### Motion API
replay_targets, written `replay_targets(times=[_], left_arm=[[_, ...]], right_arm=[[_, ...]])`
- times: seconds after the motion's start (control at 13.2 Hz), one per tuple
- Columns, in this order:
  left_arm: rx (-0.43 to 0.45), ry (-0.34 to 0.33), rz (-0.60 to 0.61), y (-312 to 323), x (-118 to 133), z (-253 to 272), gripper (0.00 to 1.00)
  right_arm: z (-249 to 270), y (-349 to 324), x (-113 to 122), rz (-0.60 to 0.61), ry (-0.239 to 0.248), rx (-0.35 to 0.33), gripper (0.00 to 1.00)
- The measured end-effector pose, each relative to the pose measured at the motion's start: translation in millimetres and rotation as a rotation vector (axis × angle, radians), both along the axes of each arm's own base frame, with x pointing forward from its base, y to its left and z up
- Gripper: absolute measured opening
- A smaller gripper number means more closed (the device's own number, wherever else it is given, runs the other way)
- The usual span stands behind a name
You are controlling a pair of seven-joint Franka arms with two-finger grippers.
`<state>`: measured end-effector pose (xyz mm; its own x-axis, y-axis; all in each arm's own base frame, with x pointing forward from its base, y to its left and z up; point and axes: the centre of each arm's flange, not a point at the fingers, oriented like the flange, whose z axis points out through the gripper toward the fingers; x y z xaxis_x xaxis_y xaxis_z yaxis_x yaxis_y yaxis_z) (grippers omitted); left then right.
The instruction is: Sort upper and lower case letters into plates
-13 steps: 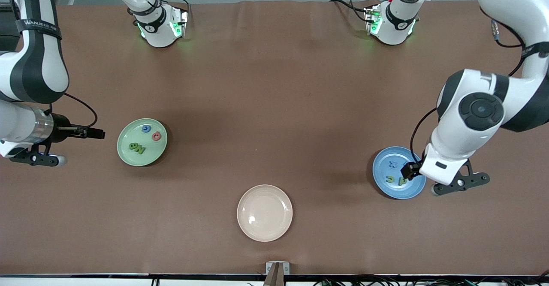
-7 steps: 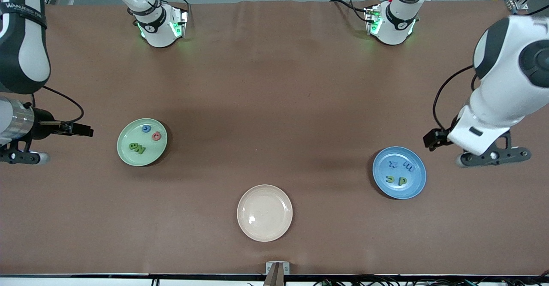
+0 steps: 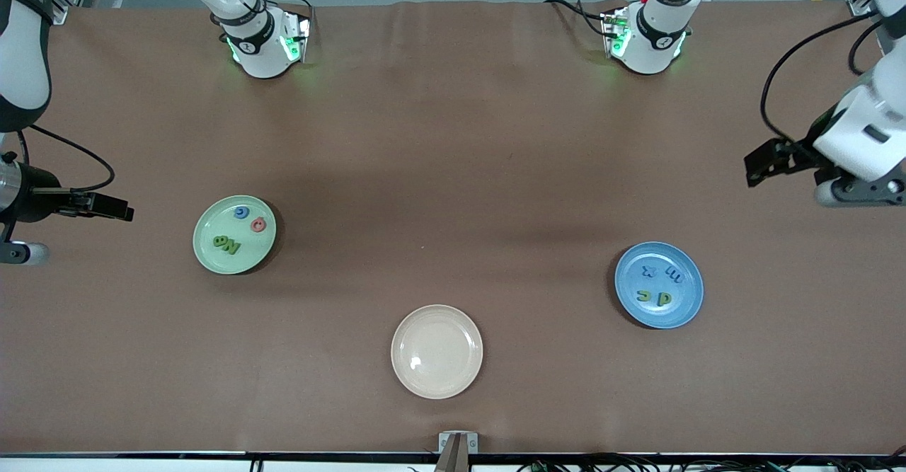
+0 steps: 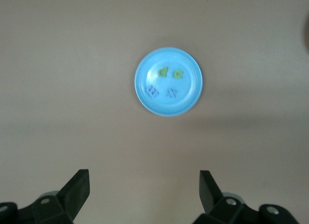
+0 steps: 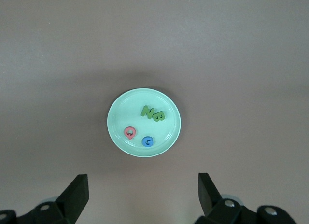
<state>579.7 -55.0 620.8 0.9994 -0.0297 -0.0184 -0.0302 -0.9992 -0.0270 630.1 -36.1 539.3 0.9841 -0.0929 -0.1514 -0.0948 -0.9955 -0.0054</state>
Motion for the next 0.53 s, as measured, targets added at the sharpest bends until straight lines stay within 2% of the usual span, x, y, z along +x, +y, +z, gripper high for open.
replay_targets(times=[0.38,0.53], left_arm=[[-0.01,0.011,-0.016,15,-44,10,1.0],[-0.009,0.003,-0.017,14,-50,16,1.0]], right_arm=[[-18,3,-5,0.005,0.06,0.006,1.0],[-11,6,-10,0.01,0.053,0.008,1.0]])
